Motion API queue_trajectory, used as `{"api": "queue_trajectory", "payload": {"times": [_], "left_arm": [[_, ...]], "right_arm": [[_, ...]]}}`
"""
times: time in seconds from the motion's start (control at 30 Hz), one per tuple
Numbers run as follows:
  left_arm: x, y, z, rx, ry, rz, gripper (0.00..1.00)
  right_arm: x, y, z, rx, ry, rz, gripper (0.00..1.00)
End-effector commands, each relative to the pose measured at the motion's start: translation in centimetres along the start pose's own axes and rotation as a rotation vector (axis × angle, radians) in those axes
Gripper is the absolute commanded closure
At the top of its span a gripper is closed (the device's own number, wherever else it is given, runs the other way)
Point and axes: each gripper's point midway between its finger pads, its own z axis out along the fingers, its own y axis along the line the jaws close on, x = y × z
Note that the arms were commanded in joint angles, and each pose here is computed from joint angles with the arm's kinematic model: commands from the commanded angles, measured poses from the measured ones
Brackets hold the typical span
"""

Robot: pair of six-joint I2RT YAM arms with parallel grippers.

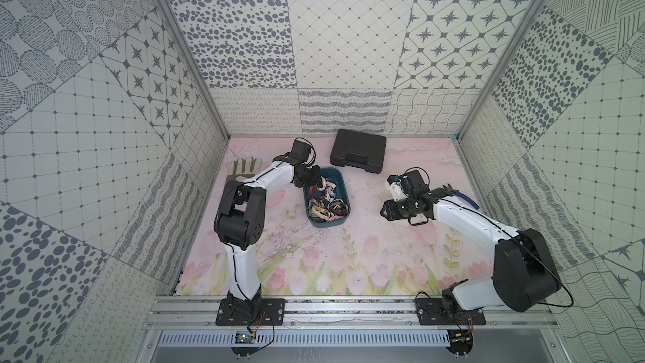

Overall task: Put the watch into the storage box
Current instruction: Adjust the watch in the storage box.

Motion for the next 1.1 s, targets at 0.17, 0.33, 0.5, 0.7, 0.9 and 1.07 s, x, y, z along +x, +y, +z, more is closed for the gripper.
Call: {"api": "queue_trajectory", "payload": {"times": [0.17,0.33,0.5,0.7,0.9,1.07], "left_arm": [[-0.1,-0.4,0.1,0.051,-0.016,-0.044,0.69],[-0.2,-0.6,-1.3,0.048,-0.042,-0.039,0.61],[-0.5,-0.8,-3.5,0.037,-0.086,-0.027,0.59],[-0.9,-1.7,-6.9,0.048,-0.142,-0.012,0.58],[-1.3,-2.4,-12.9,0.072,-0.341,0.035,0.57],[-1.1,1.1,-16.3,-0.095,-0.539,0.054,0.46]], "right_arm": [[-0.5,0.2,0.4,0.008,-0.009,-0.027,0.57],[-0.4,0.3,0.4,0.008,-0.007,-0.029,0.57],[-0.4,0.5,0.4,0.006,-0.009,-0.035,0.57],[-0.5,0.3,0.3,0.020,-0.015,-0.031,0.57],[-3.5,0.2,-1.9,0.045,-0.182,-0.030,0.57],[-7.6,-1.6,-5.2,0.176,-0.411,-0.027,0.54]]}}
